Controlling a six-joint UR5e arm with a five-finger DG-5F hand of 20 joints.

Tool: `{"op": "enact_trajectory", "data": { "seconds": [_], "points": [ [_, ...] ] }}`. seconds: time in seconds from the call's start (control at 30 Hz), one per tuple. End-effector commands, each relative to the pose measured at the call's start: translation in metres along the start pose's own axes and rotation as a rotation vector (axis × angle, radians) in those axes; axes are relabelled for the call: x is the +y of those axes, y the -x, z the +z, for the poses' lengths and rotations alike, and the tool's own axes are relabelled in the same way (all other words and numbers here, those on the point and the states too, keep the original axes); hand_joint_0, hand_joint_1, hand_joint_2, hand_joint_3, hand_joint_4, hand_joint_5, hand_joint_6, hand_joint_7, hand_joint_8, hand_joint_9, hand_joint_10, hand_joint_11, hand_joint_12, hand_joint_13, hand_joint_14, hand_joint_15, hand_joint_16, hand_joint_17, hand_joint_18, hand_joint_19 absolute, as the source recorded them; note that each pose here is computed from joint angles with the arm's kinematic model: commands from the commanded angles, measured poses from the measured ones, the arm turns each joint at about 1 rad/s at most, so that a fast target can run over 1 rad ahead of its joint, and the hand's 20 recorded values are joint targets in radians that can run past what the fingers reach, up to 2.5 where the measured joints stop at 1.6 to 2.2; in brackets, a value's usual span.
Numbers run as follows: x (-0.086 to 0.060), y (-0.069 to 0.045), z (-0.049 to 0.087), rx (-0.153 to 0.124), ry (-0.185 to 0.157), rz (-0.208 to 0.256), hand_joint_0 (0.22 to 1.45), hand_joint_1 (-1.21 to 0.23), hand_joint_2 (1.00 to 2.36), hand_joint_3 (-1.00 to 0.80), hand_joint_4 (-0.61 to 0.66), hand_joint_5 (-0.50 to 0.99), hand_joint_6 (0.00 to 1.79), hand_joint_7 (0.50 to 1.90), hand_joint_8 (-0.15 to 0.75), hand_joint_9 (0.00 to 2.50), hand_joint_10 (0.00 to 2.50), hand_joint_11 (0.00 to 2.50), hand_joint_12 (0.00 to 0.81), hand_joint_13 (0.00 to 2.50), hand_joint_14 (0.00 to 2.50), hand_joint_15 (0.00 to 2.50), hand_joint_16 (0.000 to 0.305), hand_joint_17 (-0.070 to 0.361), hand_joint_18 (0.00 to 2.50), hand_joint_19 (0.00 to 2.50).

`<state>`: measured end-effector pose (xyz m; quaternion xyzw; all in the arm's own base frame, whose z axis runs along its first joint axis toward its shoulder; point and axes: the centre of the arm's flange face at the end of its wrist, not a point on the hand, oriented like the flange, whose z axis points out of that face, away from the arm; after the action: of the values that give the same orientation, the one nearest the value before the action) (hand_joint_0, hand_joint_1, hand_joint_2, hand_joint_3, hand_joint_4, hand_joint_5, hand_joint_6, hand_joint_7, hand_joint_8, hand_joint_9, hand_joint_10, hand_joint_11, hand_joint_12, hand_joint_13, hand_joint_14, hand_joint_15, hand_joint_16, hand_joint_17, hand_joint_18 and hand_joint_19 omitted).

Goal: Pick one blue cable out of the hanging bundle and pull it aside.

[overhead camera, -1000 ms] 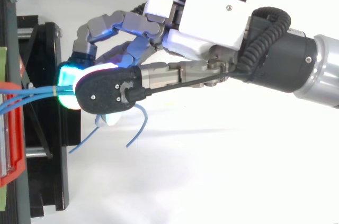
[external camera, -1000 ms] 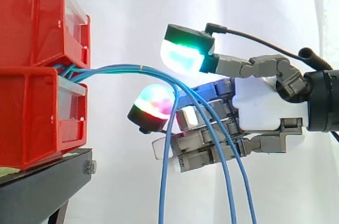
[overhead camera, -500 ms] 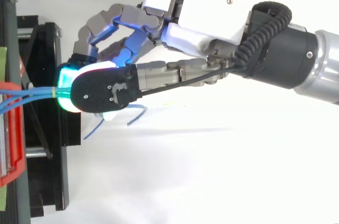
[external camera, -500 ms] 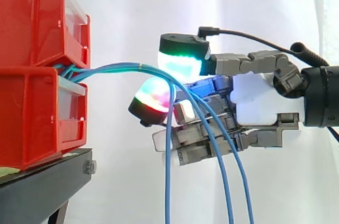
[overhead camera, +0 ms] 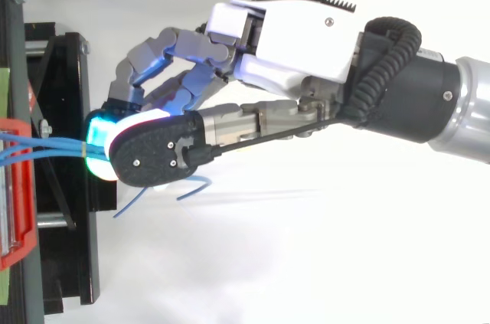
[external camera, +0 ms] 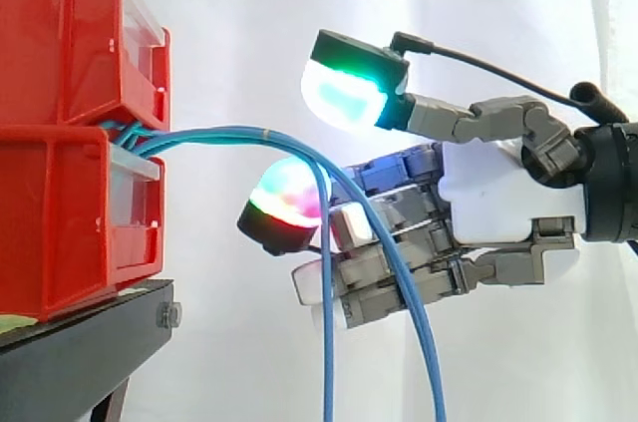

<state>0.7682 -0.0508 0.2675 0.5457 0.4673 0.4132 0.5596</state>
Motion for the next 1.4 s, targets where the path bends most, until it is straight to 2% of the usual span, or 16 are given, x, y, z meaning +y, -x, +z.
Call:
{"op": "enact_trajectory", "data": {
  "seconds": [0.0,0.13,0.27,0.43,0.57,0.73,0.83,0.87,1.0,1.07,1.17,1.37],
  "points": [
    [-0.001,-0.003,-0.001,0.003,-0.005,-0.001,0.49,-0.51,1.0,-0.5,0.14,-0.13,0.87,0.8,0.272,1.11,0.02,0.75,0.3,0.81,0.02,0.47,0.048,0.107,0.6,0.42],
    [0.0,-0.006,-0.001,0.006,0.0,-0.003,0.52,-0.63,1.0,-0.49,0.12,-0.14,0.87,0.82,0.256,1.1,0.02,0.76,0.285,0.82,0.02,0.48,0.046,0.104,0.6,0.41],
    [0.0,-0.011,-0.001,0.01,0.009,0.001,0.6,-0.72,1.01,-0.35,0.09,-0.15,0.91,0.81,0.243,1.09,0.02,0.78,0.267,0.83,0.02,0.5,0.043,0.096,0.59,0.43],
    [0.0,-0.018,-0.002,0.015,0.021,0.008,0.62,-0.74,1.02,-0.17,0.01,-0.15,0.95,0.81,0.241,1.09,0.03,0.78,0.266,0.84,0.02,0.5,0.042,0.095,0.61,0.43],
    [0.0,-0.021,-0.002,0.02,0.021,0.01,0.65,-0.78,1.02,-0.08,-0.1,-0.14,0.96,0.92,0.247,1.09,0.03,0.79,0.267,0.86,0.02,0.5,0.042,0.096,0.64,0.42],
    [-0.001,-0.023,-0.003,0.023,0.02,0.012,0.7,-0.81,1.02,-0.15,-0.14,-0.16,0.97,0.93,0.234,1.06,0.03,0.79,0.262,0.86,0.02,0.5,0.042,0.093,0.66,0.41],
    [0.0,-0.023,-0.003,0.023,0.018,0.021,0.74,-0.84,1.02,-0.24,-0.16,-0.15,0.97,0.96,0.222,1.07,0.02,0.79,0.256,0.87,0.02,0.5,0.041,0.093,0.67,0.4],
    [-0.001,-0.024,-0.004,0.026,0.014,0.028,0.76,-0.84,1.01,-0.33,-0.18,-0.15,0.98,0.94,0.216,1.09,0.02,0.8,0.254,0.88,0.02,0.49,0.04,0.09,0.67,0.39],
    [-0.002,-0.024,-0.005,0.029,0.0,0.04,0.81,-0.87,1.0,-0.46,-0.25,-0.12,0.98,1.09,0.198,1.14,0.02,0.78,0.244,0.92,0.02,0.51,0.038,0.085,0.7,0.39],
    [-0.004,-0.025,-0.007,0.03,-0.012,0.045,0.81,-0.87,1.0,-0.5,-0.26,-0.12,0.98,1.09,0.195,1.15,0.03,0.78,0.246,0.92,0.02,0.51,0.037,0.083,0.71,0.39],
    [-0.006,-0.026,-0.009,0.034,-0.034,0.047,0.82,-0.89,1.0,-0.5,-0.28,-0.11,0.98,1.07,0.193,1.18,0.03,0.79,0.238,0.94,0.02,0.52,0.036,0.082,0.72,0.37],
    [-0.005,-0.026,-0.009,0.034,-0.036,0.054,0.78,-0.92,1.0,-0.5,-0.26,-0.09,0.97,1.06,0.206,1.22,0.03,0.79,0.237,0.98,0.02,0.54,0.034,0.077,0.75,0.35]
  ]
}}
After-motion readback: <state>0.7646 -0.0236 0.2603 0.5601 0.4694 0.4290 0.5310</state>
